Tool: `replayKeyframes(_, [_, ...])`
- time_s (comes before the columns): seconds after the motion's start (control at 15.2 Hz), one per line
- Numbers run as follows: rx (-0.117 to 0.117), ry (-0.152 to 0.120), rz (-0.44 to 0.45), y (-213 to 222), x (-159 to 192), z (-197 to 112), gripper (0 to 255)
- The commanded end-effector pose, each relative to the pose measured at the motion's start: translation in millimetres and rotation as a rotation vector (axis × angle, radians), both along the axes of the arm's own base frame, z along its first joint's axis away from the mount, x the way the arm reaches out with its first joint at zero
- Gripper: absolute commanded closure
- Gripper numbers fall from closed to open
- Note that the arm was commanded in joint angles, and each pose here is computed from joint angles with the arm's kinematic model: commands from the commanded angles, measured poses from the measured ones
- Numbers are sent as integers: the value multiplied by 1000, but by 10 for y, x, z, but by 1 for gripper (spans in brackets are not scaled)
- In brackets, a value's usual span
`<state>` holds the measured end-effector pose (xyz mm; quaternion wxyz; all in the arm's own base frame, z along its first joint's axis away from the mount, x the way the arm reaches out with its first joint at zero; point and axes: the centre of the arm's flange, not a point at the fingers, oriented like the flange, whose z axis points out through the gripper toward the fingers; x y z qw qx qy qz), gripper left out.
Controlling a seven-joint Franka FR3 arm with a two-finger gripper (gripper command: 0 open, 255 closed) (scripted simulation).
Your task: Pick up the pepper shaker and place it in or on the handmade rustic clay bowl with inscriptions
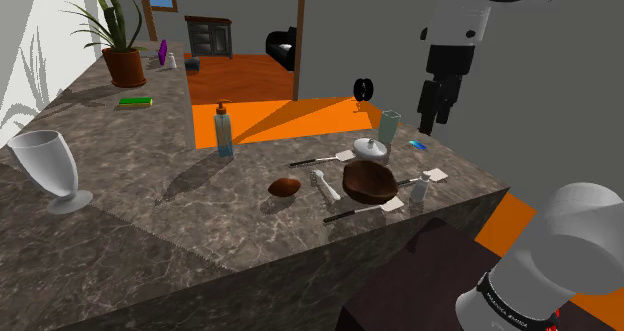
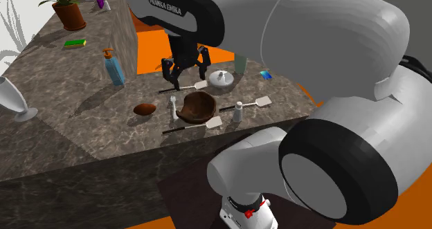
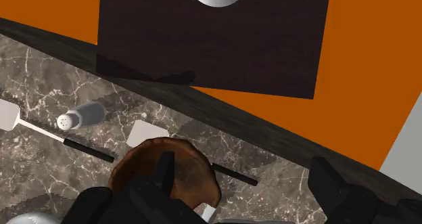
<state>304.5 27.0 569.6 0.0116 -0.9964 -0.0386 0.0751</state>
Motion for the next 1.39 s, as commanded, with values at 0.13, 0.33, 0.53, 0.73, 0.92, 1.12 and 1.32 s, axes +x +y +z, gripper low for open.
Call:
replayKeyframes(0.13, [-7, -5, 2, -173, 22, -186, 0])
replayKeyframes(0.33, [-17, -13, 5, -435, 58, -462, 0])
replayKeyframes(0.53, [-27, -20, 8, -699, 97, -735, 0])
replayKeyframes(0.73, [-38, -28, 11, -966, 138, -1005, 0])
replayKeyframes(0.92, [-48, -35, 14, -1236, 183, -1272, 0])
replayKeyframes(1.12, [-58, -43, 17, -1508, 230, -1536, 0])
replayKeyframes(1.32, [-68, -50, 21, -1783, 280, -1797, 0])
